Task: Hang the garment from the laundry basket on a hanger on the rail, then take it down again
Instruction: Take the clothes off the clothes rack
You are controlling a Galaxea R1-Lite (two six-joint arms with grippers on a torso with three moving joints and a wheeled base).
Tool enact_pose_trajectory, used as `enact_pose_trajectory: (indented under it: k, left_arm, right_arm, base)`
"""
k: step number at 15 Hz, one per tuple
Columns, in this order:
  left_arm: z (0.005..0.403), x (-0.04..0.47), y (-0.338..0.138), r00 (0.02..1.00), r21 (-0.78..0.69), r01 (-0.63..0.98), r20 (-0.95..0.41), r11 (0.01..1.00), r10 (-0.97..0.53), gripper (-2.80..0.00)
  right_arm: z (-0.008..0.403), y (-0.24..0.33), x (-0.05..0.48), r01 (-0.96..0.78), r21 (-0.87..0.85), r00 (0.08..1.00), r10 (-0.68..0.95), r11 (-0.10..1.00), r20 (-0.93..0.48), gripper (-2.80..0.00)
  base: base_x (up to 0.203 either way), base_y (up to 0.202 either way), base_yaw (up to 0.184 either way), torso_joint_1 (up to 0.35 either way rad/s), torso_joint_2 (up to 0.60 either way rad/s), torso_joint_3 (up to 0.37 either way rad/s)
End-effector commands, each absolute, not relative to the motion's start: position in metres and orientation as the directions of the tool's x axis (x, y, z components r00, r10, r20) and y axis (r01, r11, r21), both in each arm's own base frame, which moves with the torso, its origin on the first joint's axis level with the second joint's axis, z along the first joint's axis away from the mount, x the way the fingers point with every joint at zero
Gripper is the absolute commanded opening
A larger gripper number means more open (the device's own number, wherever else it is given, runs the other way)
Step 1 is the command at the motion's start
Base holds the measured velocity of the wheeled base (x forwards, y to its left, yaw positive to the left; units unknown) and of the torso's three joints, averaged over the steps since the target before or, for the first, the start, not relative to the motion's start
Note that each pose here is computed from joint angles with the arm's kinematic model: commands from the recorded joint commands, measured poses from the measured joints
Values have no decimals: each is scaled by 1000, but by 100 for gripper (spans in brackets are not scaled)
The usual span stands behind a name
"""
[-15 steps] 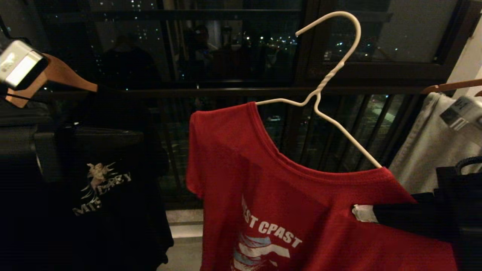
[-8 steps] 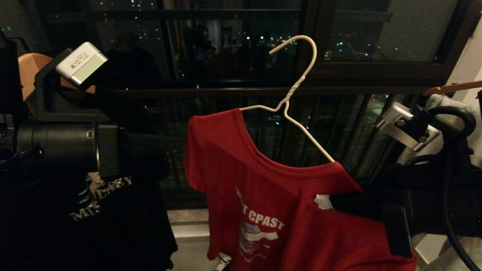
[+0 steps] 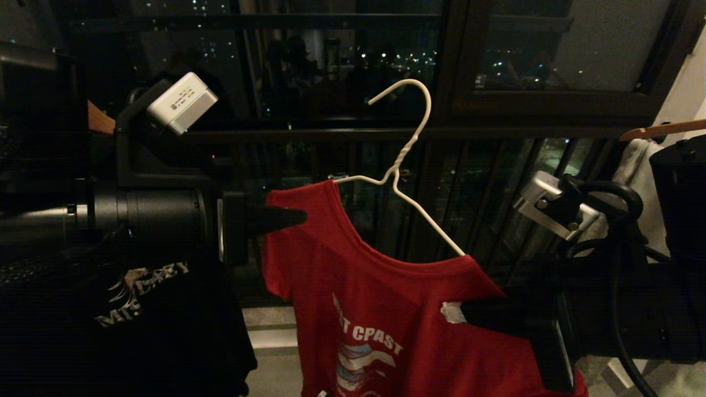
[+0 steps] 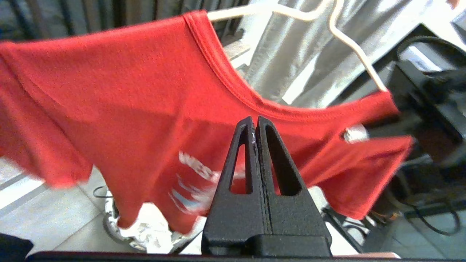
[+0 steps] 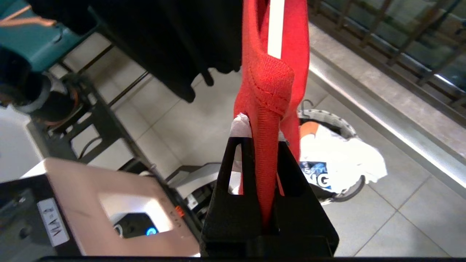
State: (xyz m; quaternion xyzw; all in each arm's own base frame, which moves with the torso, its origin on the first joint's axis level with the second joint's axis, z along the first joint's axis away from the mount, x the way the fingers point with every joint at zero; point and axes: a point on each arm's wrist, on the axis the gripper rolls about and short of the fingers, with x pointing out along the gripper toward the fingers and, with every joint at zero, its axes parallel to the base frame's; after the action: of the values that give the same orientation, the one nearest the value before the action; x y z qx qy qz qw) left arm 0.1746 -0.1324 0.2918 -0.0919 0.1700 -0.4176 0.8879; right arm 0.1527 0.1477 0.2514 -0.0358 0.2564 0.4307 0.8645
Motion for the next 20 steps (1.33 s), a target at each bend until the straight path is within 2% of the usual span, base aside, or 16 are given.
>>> enact_pose_trajectory:
  k: [1, 10, 13, 20]
  left_arm:
    - [291, 178, -135, 607, -303, 698, -231, 650, -760, 0]
    - [287, 174, -155, 702, -230, 621, -261, 749, -663, 0]
    - [286, 175, -158, 770, -151, 561, -265, 814, -580, 0]
    - [278, 179, -164, 820, -76, 495, -290, 865, -494, 0]
  right_arm:
    - [250, 151, 150, -775, 160, 480, 735, 611, -478, -280]
    - [248, 153, 146, -786, 158, 466, 741, 598, -484, -280]
    - [248, 153, 145, -785, 157, 469, 739, 600, -483, -280]
    - [246, 155, 142, -794, 158, 454, 745, 588, -489, -280]
  base:
    - [0, 0, 0, 0, 0, 0]
    - [0, 0, 0, 0, 0, 0]
    - [0, 0, 0, 0, 0, 0]
    - [0, 0, 0, 0, 0, 0]
